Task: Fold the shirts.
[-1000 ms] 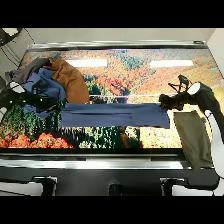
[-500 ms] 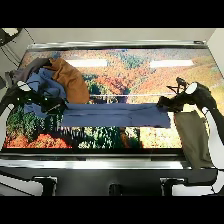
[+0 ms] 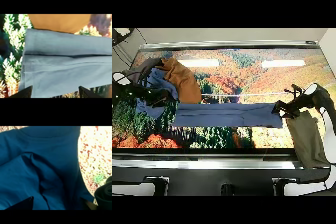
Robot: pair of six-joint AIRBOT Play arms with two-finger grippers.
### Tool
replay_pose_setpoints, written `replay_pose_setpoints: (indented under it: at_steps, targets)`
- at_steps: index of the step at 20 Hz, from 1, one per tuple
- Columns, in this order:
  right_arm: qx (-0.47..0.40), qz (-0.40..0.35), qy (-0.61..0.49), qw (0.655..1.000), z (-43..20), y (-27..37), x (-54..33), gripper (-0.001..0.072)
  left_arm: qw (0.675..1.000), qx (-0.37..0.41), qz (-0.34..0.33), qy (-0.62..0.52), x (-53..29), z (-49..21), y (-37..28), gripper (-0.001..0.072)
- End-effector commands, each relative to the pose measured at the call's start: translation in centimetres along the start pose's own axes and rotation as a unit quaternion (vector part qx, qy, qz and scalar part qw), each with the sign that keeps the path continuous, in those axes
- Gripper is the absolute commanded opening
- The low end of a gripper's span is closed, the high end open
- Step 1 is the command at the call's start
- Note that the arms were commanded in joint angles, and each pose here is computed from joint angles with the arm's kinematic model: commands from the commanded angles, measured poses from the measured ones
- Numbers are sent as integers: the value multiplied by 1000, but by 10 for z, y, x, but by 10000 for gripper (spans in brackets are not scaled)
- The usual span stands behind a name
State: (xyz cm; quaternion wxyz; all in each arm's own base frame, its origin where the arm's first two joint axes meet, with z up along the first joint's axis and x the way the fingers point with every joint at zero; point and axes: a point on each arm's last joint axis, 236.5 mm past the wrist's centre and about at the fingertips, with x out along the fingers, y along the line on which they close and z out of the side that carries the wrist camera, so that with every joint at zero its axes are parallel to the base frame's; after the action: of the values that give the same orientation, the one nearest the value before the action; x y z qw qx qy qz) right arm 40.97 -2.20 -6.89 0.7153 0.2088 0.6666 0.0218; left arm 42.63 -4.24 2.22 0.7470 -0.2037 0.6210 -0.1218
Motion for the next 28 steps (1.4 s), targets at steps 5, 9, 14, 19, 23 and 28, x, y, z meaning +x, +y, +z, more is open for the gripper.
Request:
replay_pose_setpoints:
  at_steps: [5, 9, 14, 19, 23, 28]
  targets:
    - [11, 10, 20, 1000, -3, -3, 17, 719, 998, 54, -7, -23, -19, -6, -42, 674]
    - [16, 14, 15, 1000, 0, -1, 20, 702, 996, 82, -13, -15, -10, -13, -66, 673]
    - [19, 12, 21, 1000, -2, 14, 29, 294, 993, 119, -22, -9, 4, -22, -99, 673]
    - [4, 43, -27, 999, 8, 41, -5, 40, 984, 174, -37, 1, 27, -42, -148, 575]
    - [-19, 83, -74, 994, -1, 78, -69, 38, 975, 211, -71, -11, 74, -69, -211, 23]
    - [-68, 103, -129, 984, -37, 112, -151, 38, 979, 175, -101, 25, 143, -108, -257, 22]
